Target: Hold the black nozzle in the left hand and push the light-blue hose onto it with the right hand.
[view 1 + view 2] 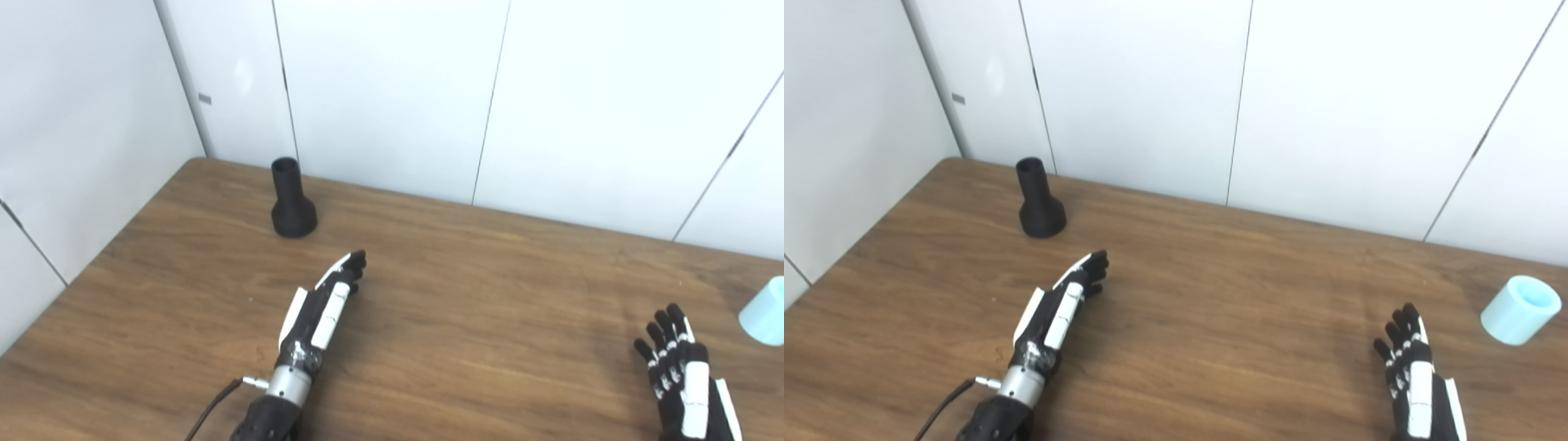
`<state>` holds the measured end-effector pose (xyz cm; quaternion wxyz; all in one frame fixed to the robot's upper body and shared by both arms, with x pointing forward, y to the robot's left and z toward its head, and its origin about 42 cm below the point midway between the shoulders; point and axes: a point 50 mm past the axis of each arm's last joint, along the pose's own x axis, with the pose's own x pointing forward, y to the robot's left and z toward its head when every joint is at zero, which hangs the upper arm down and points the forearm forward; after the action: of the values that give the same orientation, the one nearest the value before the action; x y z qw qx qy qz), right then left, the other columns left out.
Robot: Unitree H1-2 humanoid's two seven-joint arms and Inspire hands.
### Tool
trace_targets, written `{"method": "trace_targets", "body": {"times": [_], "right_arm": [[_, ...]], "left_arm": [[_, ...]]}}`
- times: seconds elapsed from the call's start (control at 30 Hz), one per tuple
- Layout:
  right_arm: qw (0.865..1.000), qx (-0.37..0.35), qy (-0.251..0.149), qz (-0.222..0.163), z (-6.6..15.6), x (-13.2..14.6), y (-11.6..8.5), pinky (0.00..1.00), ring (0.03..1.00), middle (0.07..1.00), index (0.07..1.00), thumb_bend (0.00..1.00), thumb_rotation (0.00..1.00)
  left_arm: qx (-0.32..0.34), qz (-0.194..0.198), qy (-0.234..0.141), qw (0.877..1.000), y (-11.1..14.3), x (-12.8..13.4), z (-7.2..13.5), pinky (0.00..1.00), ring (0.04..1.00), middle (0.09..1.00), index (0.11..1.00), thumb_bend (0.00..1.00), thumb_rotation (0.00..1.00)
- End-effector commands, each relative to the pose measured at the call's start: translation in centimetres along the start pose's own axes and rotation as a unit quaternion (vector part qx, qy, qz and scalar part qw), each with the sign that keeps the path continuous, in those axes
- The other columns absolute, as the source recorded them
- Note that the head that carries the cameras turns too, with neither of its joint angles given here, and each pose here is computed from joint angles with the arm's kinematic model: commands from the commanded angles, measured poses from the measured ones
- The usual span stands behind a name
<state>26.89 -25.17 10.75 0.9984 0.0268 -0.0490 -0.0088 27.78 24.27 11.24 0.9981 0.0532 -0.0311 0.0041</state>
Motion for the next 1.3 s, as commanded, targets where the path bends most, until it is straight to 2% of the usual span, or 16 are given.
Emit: {"method": "trace_targets", "body": {"times": [0.0,0.2,0.33,0.53,0.6,0.73,0.83,0.9,0.93,1.07,1.17,1.27], "right_arm": [[0.999,-0.002,0.052,-0.01,-3.0,-2.0,-1.1,0.92,0.973,0.98,0.997,0.54,1.0],[0.998,-0.004,0.056,-0.019,-3.3,-2.0,-1.0,0.88,0.957,0.965,0.98,0.53,1.0],[0.998,-0.003,0.055,-0.02,-3.4,-1.9,-1.0,0.87,0.95,0.955,0.969,0.54,1.0],[0.998,0.0,0.054,-0.017,-3.4,-1.9,-0.9,0.84,0.949,0.956,0.965,0.54,1.0],[0.998,-0.003,0.053,-0.018,-3.4,-1.9,-0.9,0.84,0.949,0.956,0.965,0.53,1.0],[0.999,0.0,0.05,-0.015,-3.3,-1.9,-1.1,0.84,0.951,0.961,0.969,0.5,1.0],[0.999,-0.003,0.052,-0.016,-3.4,-2.0,-1.1,0.82,0.945,0.96,0.967,0.51,1.0],[0.998,-0.003,0.052,-0.018,-3.4,-2.0,-1.1,0.83,0.943,0.956,0.962,0.51,1.0],[0.998,-0.003,0.053,-0.016,-3.5,-2.0,-1.1,0.83,0.943,0.955,0.961,0.51,1.0],[0.998,-0.008,0.055,-0.018,-3.4,-2.0,-1.1,0.84,0.94,0.954,0.959,0.53,1.0],[0.998,-0.005,0.052,-0.019,-3.4,-2.0,-1.2,0.84,0.945,0.958,0.96,0.51,1.0],[0.998,-0.008,0.052,-0.021,-3.5,-2.1,-1.4,0.82,0.935,0.945,0.952,0.51,1.0]], "left_arm": [[-0.008,-0.019,0.05,0.999,-1.7,-1.0,-2.6,0.9,0.927,0.915,0.906,0.42,0.93],[-0.013,-0.02,0.052,0.998,-1.7,-0.9,-3.0,0.92,0.933,0.918,0.91,0.37,0.93],[-0.018,-0.016,0.059,0.998,-1.8,-1.0,-3.0,0.93,0.937,0.92,0.914,0.36,0.89],[-0.029,0.005,0.052,0.998,-1.8,-0.9,-2.9,0.92,0.93,0.909,0.896,0.42,0.67],[-0.019,0.017,0.045,0.999,-1.6,-0.9,-2.6,0.9,0.914,0.897,0.89,0.44,0.54],[0.023,0.048,0.005,0.999,-0.6,-0.6,-1.4,0.91,0.909,0.893,0.878,0.56,0.35],[0.059,0.089,-0.021,0.994,1.4,0.4,0.0,0.91,0.904,0.902,0.879,0.66,0.33],[0.053,0.116,-0.036,0.991,2.8,1.1,0.2,0.94,0.911,0.911,0.875,0.7,0.26],[0.054,0.128,-0.05,0.989,3.5,1.6,0.8,0.95,0.914,0.914,0.875,0.7,0.25],[0.071,0.181,-0.092,0.976,6.4,3.6,3.1,0.86,0.863,0.873,0.861,0.76,0.18],[0.062,0.211,-0.115,0.969,7.6,4.6,4.8,0.85,0.85,0.857,0.841,0.76,0.1],[0.073,0.23,-0.134,0.961,8.5,5.0,6.4,0.83,0.831,0.841,0.826,0.76,0.1]]}}
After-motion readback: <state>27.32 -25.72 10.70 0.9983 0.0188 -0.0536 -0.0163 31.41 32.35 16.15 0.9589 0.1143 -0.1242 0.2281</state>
